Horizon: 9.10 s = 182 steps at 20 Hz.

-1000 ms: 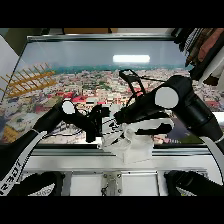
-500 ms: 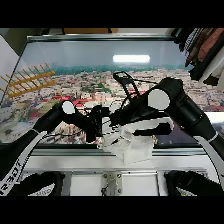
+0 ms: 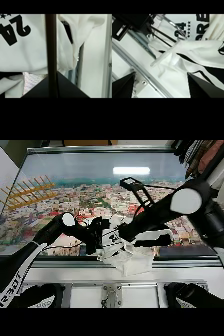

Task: Fold the clothes and pants, and hang the long-sleeved shirts on hangers.

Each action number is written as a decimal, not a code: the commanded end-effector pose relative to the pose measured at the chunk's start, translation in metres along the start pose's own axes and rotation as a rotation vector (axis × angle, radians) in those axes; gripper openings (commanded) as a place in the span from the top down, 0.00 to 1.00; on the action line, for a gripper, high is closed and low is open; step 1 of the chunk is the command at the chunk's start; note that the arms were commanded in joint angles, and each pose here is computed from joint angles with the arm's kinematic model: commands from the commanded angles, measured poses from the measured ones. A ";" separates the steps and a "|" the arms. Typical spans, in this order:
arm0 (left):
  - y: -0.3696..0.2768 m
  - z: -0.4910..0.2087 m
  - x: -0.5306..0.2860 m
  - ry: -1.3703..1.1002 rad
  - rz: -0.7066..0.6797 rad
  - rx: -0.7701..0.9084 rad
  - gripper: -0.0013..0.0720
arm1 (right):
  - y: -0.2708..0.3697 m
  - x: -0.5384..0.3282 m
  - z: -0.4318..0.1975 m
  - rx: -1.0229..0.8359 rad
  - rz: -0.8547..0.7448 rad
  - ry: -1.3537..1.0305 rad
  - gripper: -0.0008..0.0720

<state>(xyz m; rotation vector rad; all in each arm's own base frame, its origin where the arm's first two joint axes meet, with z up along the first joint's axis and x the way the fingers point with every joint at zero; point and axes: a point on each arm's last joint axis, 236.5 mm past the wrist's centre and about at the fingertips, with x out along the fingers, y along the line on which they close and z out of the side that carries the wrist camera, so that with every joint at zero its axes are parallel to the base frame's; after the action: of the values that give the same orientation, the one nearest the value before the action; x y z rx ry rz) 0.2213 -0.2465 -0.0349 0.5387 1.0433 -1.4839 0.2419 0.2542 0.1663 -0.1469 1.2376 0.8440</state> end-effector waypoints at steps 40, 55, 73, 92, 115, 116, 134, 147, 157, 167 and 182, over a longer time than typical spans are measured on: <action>0.000 0.000 0.000 0.001 0.001 0.000 0.96 | -0.166 0.052 -0.076 -0.438 0.614 -0.618 0.01; 0.000 0.000 0.000 0.002 0.001 0.001 0.96 | -0.162 0.056 -0.071 -0.442 0.618 -0.623 0.01; 0.001 0.000 0.000 0.002 0.004 0.001 0.96 | -0.164 0.056 -0.069 -0.434 0.611 -0.628 0.96; 0.024 -0.006 -0.043 -0.079 0.114 -0.306 0.38 | -0.170 0.060 -0.065 -0.418 0.579 -0.627 0.97; 0.007 -0.025 0.003 -0.301 0.303 -1.157 0.10 | -0.146 -0.054 0.017 -0.398 0.262 -0.941 0.97; 0.007 -0.021 0.011 -0.287 0.299 -1.144 0.10 | -0.146 -0.054 0.017 -0.398 0.263 -0.941 0.97; 0.022 0.011 0.043 -0.335 0.208 -1.261 0.83 | -0.146 -0.055 0.017 -0.345 0.284 -0.932 0.97; 0.083 -0.082 -0.072 -0.432 0.404 -1.401 0.96 | -0.086 -0.073 0.001 -0.430 0.353 -0.873 0.97; 0.108 -0.071 -0.170 -0.524 0.490 -1.297 0.96 | -0.093 -0.042 -0.026 -0.426 0.281 -0.670 0.97; 0.121 -0.020 -0.248 -0.540 0.497 -1.145 0.96 | -0.079 -0.010 -0.067 -0.401 0.357 -0.429 0.97; 0.128 0.051 -0.361 -0.637 0.601 -0.934 0.09 | 0.009 -0.107 0.007 -0.426 0.723 -0.935 0.97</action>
<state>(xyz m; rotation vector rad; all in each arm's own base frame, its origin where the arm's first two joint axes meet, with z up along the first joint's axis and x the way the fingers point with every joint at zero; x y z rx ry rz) 0.4259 -0.0866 0.2103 -0.2921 0.9112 -0.4587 0.2280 0.2135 0.2388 0.2717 0.2804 1.5650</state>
